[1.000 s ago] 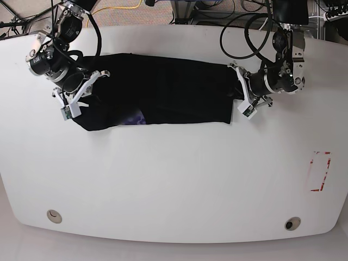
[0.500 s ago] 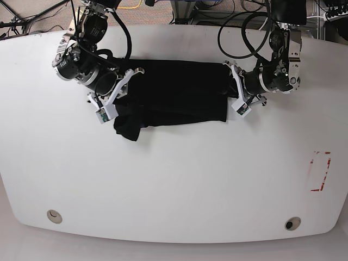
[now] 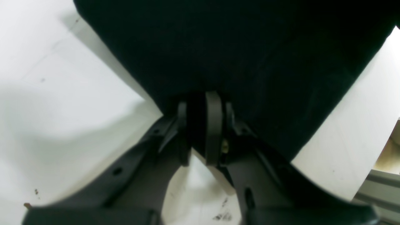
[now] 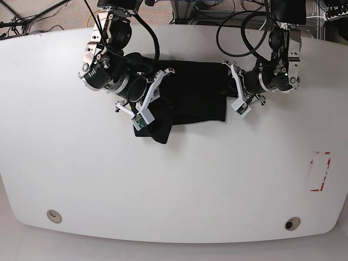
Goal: Fold the T-shirt properly
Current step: 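Lift the strip end with the right gripper and fold it toward the left gripper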
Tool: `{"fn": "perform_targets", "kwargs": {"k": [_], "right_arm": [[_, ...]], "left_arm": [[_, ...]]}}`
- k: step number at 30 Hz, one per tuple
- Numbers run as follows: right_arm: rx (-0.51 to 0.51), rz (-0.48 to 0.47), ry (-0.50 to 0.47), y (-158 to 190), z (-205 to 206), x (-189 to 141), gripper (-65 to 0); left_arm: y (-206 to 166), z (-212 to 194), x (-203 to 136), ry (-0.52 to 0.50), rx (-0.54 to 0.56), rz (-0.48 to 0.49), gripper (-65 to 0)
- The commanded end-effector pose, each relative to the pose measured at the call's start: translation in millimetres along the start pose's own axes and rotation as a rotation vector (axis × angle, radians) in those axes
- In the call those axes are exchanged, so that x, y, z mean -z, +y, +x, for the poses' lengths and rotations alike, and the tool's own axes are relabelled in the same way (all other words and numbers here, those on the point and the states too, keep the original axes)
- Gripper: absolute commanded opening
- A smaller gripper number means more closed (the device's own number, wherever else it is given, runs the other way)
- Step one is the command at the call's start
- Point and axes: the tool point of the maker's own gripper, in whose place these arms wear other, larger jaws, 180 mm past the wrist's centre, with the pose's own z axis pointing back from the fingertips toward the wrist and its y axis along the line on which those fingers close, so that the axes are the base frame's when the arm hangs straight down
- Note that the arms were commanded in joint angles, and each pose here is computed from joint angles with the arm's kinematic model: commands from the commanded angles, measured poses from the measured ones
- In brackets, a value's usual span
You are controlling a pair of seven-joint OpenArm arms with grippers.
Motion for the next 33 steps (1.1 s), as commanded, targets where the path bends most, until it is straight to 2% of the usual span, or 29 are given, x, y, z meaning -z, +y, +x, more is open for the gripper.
{"fn": "perform_targets", "kwargs": {"k": [1,11,21,27,33], "right_arm": [[-0.030,0.013,-0.063,4,18,-2,-65.0],[-0.030,0.036,-0.051,7,18,5,-65.0],[-0.071,0.096,-0.038,29,18,13,-65.0],[-0.078,0.110,-0.075,33,27,15,-65.0],[-0.080,0.129,-0.073,38,26,19,-65.0]], "left_arm": [[6,-56,-2,0.238,0.008,0.046,-59.4],[8,-62,1,0.251,-0.009,0.041,-59.4],[8,-67,2,0.262,-0.022,0.036,-59.4],[7,-67,2,0.261,-0.023,0.035,-59.4],[7,-67,2,0.261,-0.023,0.035,-59.4]]}}
